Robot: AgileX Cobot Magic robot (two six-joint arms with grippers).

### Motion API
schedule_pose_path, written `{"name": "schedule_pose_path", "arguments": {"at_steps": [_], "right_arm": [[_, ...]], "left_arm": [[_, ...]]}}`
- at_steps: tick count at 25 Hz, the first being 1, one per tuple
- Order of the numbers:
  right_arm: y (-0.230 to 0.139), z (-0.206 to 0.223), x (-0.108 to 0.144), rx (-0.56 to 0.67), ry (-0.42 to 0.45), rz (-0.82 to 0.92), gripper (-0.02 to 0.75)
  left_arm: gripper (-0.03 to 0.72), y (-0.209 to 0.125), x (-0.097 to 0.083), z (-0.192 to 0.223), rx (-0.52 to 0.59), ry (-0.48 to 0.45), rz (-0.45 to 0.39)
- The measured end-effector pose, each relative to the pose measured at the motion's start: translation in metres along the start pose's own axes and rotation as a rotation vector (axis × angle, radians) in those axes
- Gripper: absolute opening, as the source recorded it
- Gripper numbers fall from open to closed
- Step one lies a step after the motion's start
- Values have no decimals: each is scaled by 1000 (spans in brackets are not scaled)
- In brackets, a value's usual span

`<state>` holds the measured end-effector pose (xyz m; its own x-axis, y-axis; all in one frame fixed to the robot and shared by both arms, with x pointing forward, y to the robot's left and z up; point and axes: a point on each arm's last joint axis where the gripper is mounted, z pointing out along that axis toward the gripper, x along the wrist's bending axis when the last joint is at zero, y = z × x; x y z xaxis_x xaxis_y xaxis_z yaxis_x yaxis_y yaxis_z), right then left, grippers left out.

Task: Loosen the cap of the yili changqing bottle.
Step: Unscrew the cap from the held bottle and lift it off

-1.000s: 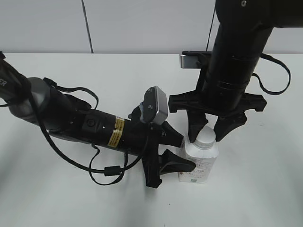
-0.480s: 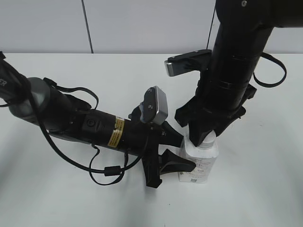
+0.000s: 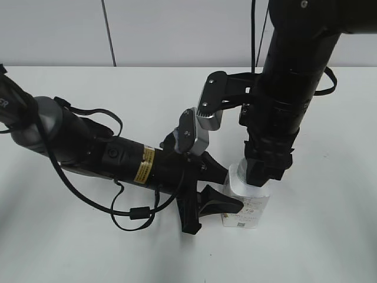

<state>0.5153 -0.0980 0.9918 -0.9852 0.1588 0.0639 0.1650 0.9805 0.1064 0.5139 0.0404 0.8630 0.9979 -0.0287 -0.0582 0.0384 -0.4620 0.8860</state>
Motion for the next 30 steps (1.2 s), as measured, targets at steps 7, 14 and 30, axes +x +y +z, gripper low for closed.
{"name": "schedule_pose_path", "arguments": {"at_steps": [7,14,30], "right_arm": [[0,0,0,0,-3,-85,389],[2,-3,-2,-7,-10,0,410],[-1,-28,7,-53,-33,417,567]], "left_arm": [[365,0,0,0,1,1,0],[354,0,0,0,-3,2,-3],[351,0,0,0,1,1,-1]]}}
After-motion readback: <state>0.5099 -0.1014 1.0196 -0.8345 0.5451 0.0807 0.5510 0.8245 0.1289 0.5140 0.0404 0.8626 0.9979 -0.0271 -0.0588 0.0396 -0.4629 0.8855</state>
